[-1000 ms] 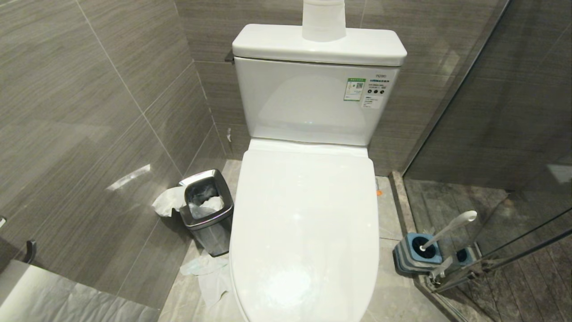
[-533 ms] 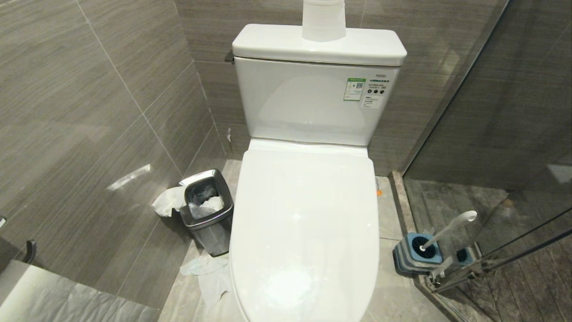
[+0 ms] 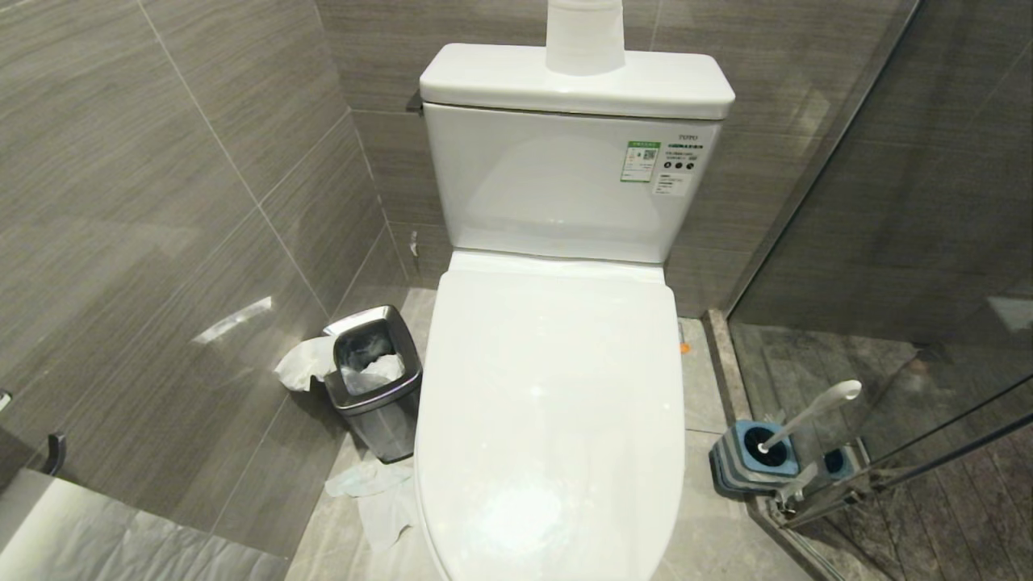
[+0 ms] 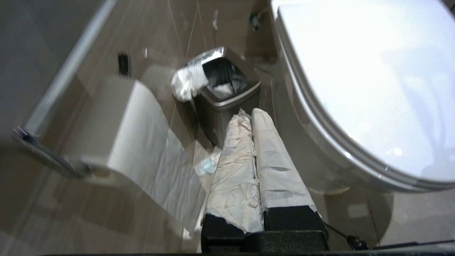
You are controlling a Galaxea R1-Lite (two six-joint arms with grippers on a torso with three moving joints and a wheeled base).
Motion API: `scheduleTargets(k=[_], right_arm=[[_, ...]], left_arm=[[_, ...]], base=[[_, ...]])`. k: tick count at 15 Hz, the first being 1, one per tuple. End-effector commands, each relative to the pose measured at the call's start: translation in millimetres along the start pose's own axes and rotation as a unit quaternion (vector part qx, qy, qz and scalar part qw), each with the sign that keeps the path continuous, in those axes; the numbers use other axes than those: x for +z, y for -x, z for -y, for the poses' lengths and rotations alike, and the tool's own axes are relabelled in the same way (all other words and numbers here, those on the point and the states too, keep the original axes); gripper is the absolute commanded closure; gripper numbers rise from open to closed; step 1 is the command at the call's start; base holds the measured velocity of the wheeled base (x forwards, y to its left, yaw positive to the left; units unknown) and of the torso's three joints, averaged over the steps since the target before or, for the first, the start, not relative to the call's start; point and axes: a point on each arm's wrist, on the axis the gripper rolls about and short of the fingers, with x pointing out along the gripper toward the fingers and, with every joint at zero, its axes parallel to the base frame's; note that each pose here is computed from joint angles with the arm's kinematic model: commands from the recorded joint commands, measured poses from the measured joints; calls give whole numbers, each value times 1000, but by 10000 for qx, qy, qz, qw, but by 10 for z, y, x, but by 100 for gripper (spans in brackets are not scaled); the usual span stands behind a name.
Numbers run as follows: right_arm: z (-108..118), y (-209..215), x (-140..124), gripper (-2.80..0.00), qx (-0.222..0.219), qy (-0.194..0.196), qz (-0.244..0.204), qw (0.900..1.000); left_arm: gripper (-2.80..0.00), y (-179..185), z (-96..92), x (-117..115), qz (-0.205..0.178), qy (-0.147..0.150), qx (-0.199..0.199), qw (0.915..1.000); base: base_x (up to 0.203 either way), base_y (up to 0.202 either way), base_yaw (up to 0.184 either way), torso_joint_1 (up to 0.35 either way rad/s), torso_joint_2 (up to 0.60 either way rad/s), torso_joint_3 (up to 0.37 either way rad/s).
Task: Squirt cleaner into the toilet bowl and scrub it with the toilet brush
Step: Use the left hand to lift the toilet lid slightly
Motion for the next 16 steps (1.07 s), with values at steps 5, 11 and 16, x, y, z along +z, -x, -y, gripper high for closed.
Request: scheduleTargets(k=[5,11,16], right_arm=[[0,0,2,0,-1,-1,0,10000],[0,0,1,0,-1,-1,-5,10000],[0,0,2,0,-1,-1,0,10000]], left_arm=[[0,-149,-62,918,163,-140,-59,9998],[0,-535,-130,1639,213,-494,-62,9985],[0,-1311,-198,1968,36,-577,-143,9982]], base=[[0,0,0,0,0,0],[0,0,0,0,0,0],[0,0,0,0,0,0]])
